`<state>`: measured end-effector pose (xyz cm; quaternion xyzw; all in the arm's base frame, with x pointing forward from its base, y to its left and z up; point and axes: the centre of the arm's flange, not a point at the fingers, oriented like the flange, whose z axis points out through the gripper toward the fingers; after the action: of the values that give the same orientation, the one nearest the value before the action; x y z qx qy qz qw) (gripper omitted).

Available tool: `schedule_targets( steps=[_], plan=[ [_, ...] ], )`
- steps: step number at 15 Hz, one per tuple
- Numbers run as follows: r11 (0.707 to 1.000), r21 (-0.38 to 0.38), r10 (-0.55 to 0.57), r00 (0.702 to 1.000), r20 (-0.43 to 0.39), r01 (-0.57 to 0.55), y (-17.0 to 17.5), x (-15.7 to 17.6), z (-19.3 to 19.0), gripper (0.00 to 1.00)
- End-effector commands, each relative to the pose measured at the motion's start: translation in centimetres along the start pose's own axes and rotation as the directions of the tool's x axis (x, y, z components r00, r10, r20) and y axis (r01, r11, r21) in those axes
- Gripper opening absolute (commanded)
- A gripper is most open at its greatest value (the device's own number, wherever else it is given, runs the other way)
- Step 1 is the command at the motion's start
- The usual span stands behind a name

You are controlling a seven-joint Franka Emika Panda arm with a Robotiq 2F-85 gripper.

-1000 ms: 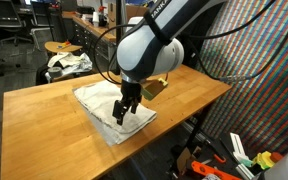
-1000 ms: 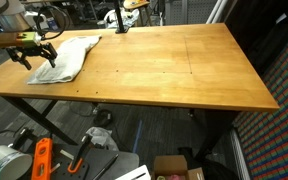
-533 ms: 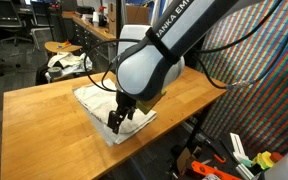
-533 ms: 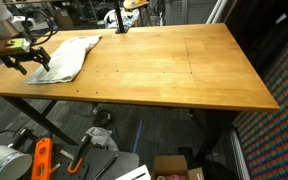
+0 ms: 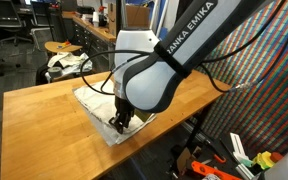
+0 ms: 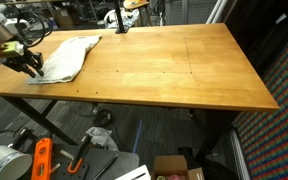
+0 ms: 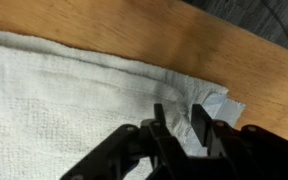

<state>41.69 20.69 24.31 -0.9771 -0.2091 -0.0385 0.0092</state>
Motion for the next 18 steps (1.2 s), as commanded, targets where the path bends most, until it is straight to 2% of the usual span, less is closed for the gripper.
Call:
schedule_targets(
  steps=[1, 4, 8, 12, 18],
  plan=[
    [0.999, -0.032, -0.004, 1.0, 0.021, 0.005, -0.4, -0.2, -0.7, 0.06],
    [0.999, -0.033, -0.015, 0.996, 0.09, 0.018, -0.3, -0.3, -0.8, 0.02],
    [0.999, -0.027, -0.027, 0.987, 0.158, 0.031, -0.2, -0.5, -2.0, 0.07],
    [1.0, 0.008, -0.014, 0.995, 0.097, 0.014, -0.4, -0.7, -3.5, 0.07],
    [0.996, 0.089, 0.002, 0.998, 0.061, -0.007, -2.0, -0.2, -3.9, 0.06]
  ],
)
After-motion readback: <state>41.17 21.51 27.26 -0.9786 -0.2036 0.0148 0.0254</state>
